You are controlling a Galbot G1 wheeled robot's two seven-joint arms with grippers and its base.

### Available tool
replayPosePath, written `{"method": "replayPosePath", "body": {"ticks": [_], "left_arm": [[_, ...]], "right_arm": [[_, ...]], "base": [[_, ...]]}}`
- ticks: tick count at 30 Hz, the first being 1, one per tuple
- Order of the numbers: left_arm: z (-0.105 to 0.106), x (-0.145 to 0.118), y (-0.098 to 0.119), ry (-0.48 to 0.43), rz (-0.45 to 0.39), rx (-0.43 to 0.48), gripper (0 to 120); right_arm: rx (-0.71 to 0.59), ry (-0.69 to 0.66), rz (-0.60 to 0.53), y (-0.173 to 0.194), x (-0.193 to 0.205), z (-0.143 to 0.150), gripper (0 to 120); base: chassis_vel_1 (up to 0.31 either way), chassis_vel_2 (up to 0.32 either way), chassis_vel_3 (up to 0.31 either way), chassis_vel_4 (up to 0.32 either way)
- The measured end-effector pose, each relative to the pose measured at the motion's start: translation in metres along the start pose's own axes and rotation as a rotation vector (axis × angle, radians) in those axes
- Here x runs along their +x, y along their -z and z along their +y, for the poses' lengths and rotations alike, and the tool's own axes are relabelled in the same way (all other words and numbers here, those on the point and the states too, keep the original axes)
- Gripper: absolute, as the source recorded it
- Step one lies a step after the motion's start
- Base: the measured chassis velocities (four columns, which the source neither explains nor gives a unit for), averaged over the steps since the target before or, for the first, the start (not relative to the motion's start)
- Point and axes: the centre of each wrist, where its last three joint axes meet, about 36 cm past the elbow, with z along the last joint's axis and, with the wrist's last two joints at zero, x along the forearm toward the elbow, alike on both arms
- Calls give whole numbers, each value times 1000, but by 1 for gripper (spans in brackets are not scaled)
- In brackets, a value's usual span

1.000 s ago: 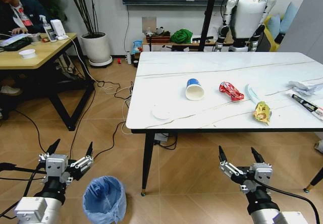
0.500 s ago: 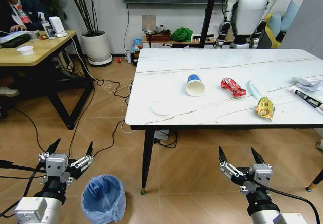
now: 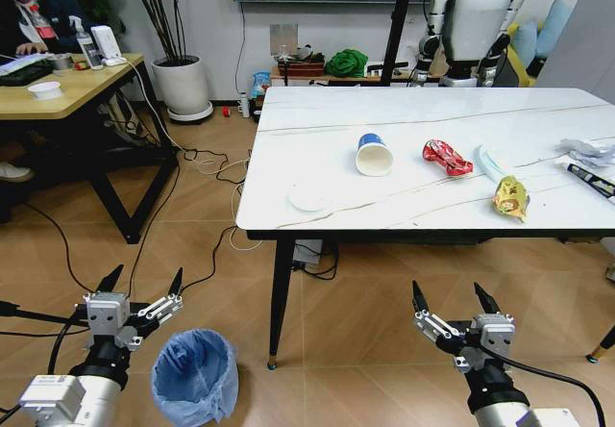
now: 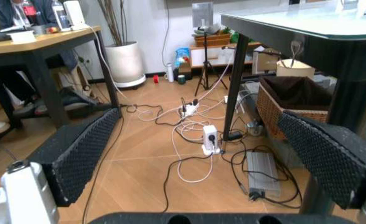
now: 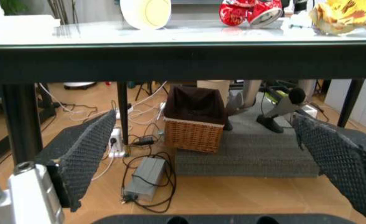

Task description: Pick up the trash bin and place the trash from the table into it.

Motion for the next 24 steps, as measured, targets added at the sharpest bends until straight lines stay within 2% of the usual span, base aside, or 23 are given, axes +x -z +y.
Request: {"method": "replayPosePath", "body": {"ticks": [24], "left_arm": [[1,0,3,-11,-8,-8,100]], "right_arm": [[6,-14,-2,1,-1,-3,100]], "base": [[0,0,0,0]]}}
